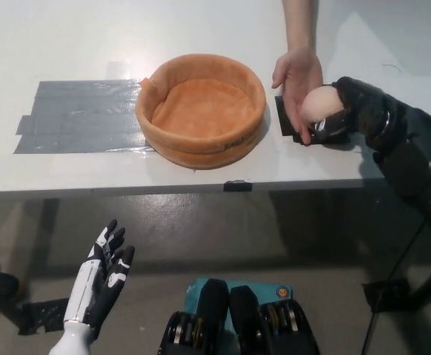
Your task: A person hands a emotional support dumpling to the robot which it grabs with its right hand and places in the soft place kept infront of it in the centre of the desk
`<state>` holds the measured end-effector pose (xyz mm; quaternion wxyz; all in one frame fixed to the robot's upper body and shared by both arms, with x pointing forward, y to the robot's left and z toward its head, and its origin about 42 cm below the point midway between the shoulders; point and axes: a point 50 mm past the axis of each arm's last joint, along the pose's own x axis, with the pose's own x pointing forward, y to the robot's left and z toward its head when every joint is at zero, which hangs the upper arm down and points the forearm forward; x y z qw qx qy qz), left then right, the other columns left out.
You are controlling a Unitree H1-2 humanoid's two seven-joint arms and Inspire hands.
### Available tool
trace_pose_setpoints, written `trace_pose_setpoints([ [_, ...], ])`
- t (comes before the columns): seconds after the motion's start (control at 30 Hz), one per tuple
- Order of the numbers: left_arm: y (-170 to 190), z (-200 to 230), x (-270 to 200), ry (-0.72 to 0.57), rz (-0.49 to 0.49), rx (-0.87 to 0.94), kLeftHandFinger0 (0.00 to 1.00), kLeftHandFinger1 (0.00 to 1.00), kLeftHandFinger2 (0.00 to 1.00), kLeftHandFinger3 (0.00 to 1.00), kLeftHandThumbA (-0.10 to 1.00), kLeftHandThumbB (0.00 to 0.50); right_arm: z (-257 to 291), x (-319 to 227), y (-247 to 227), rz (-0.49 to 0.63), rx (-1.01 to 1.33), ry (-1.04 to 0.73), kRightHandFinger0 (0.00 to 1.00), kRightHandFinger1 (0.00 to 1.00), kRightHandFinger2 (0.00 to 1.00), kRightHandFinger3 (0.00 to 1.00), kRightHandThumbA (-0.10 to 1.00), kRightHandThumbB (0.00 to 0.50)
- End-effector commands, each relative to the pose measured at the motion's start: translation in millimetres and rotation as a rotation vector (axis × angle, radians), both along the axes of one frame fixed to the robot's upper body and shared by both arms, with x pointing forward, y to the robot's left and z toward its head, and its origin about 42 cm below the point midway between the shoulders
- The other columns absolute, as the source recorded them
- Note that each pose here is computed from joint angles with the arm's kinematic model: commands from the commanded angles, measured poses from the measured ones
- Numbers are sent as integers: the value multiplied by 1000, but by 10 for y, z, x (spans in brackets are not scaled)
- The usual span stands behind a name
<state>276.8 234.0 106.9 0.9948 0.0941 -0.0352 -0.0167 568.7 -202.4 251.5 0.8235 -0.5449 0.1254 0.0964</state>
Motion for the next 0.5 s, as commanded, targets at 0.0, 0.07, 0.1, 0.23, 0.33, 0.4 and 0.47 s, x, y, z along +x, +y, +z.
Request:
trace_pose_setpoints([
  [0.0,-20,131,56,-49,-14,6,1000,1000,1000,1000,780,0,310,38,20,-6,189,-351,0,451,868,666,-100,175],
  [0.07,-24,131,62,-48,-12,3,1000,1000,1000,1000,779,0,392,30,30,8,257,-396,0,418,811,755,-100,150],
  [0.1,-29,133,72,-47,-10,9,1000,1000,1000,1000,781,0,457,30,34,13,284,-422,1,459,820,819,-100,139],
  [0.23,-25,138,70,-47,-15,18,1000,1000,1000,1000,787,0,756,-31,84,-9,434,-512,23,524,875,970,-100,156],
  [0.33,-21,132,72,-46,-14,21,1000,1000,1000,1000,793,0,1198,-192,175,30,522,-636,36,527,880,981,-100,182],
  [0.4,-17,134,77,-45,-16,19,1000,1000,1000,1000,797,0,1358,-256,210,46,551,-661,7,505,892,963,-100,203],
  [0.47,-22,136,84,-48,-15,20,1000,1000,1000,1000,799,0,1575,-343,246,114,585,-732,0,468,825,870,-100,214],
])
